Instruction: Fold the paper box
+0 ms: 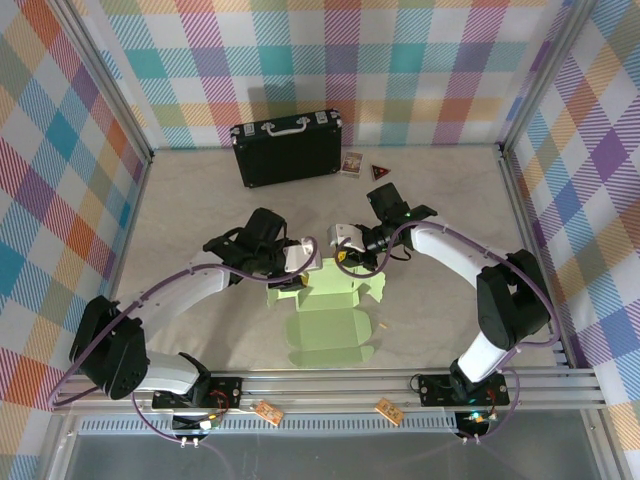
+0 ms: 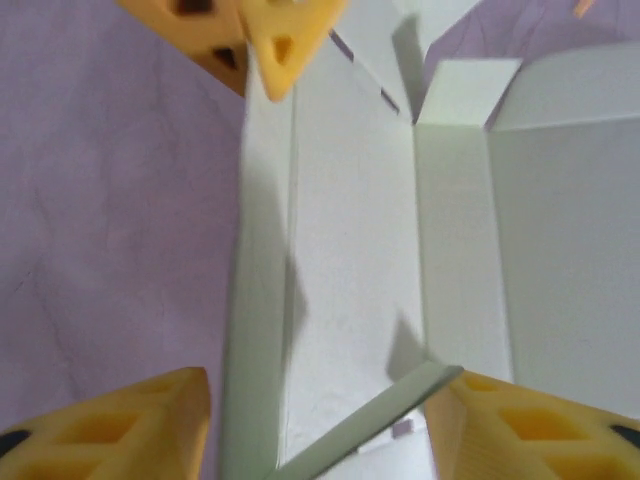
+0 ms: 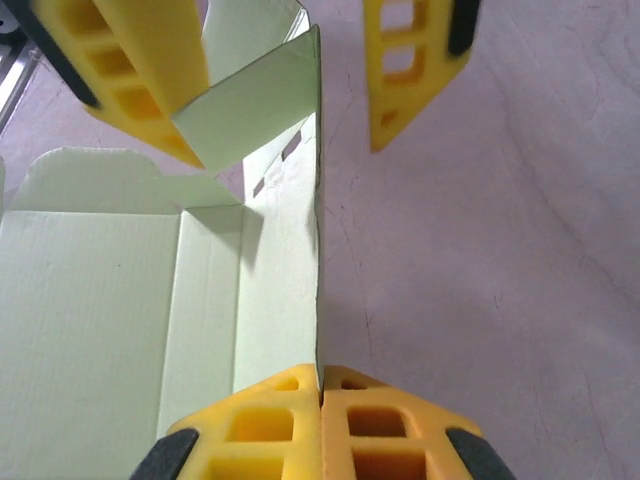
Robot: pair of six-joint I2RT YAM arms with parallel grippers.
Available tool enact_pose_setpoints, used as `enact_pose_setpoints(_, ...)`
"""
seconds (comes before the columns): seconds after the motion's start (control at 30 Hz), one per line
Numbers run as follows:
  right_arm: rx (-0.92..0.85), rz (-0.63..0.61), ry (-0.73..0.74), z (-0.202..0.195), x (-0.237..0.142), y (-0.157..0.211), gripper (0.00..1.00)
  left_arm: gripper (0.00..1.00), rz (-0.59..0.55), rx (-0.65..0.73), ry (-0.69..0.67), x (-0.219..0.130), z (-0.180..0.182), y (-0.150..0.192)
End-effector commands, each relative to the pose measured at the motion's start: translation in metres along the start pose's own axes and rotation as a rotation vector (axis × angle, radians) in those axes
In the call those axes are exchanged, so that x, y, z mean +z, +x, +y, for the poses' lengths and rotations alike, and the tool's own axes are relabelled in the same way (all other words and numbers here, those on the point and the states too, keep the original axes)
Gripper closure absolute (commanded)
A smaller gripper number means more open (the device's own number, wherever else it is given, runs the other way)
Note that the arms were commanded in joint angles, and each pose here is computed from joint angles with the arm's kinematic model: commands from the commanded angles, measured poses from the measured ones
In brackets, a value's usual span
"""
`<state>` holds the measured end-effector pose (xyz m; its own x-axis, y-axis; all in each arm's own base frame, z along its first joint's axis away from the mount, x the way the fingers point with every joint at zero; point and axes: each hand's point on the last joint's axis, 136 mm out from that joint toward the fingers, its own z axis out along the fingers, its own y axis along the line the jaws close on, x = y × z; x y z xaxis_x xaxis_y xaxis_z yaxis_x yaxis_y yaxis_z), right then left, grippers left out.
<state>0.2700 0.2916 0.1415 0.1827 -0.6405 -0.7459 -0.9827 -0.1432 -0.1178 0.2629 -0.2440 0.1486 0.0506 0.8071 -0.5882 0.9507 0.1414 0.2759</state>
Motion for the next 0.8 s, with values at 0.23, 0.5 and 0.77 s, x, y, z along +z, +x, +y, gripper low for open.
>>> enact_pose_setpoints(0.23, -0.075, 0.005, 0.01, -0.004, -0.003, -0.007, 1.0, 0.32, -0.227, -0.62, -0.563, -0.115, 0.078, -0.008)
enact_pose_setpoints(0.5, -0.227, 0.072, 0.098, -0.003, -0.003, -0.006, 1.0, 0.35, -0.186, -1.234, -0.676, -0.115, 0.067, 0.071)
enact_pose_setpoints(0.77, -0.398, 0.137, 0.214, 0.018, 0.017, -0.001, 1.0, 0.34, -0.119, -1.404, -0.599, -0.096, 0.046, 0.092)
